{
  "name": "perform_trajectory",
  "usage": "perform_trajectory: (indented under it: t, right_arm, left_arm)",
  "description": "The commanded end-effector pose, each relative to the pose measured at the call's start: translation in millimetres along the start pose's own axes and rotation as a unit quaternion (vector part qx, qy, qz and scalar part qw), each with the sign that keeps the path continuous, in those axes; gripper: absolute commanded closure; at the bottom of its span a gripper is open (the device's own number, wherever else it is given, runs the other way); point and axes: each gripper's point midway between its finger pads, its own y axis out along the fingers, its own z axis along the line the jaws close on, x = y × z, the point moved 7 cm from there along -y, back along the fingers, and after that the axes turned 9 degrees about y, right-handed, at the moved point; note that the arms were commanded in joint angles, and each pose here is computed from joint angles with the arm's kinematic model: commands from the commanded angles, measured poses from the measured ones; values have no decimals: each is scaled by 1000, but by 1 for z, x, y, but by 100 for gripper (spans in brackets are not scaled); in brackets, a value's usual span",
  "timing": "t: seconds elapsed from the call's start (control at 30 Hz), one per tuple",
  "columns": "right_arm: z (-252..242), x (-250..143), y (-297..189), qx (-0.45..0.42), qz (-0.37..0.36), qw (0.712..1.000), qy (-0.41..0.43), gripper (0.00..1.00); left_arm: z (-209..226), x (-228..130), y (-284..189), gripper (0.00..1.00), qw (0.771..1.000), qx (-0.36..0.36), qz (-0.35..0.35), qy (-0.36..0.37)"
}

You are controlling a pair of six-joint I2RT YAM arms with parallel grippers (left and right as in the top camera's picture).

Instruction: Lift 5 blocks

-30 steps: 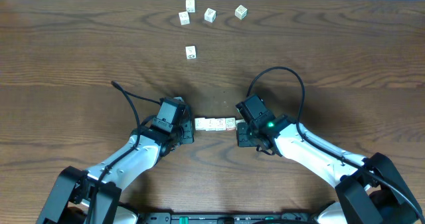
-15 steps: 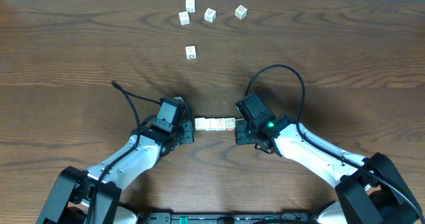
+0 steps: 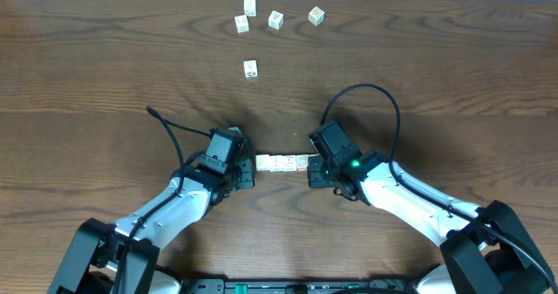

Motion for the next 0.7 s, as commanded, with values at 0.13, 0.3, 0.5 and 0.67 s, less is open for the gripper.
perform_trajectory:
  t: [0.13, 0.3, 0.5, 0.67]
  right_arm:
    - [2, -1, 1, -1, 1, 1000, -10, 99]
    - [-7, -7, -1, -31, 13, 999, -10, 99]
    - [-28, -9, -19, -103, -1, 995, -4, 99]
    - [-35, 5, -22, -111, -31, 993, -5, 99]
  left_arm:
    - [2, -1, -1, 93, 1000, 6, -1, 7]
    - [2, -1, -1, 93, 1000, 6, -1, 7]
    - [0, 2, -1, 92, 1000, 3, -9, 12]
    - [-4, 11, -2, 93, 999, -10, -36, 13]
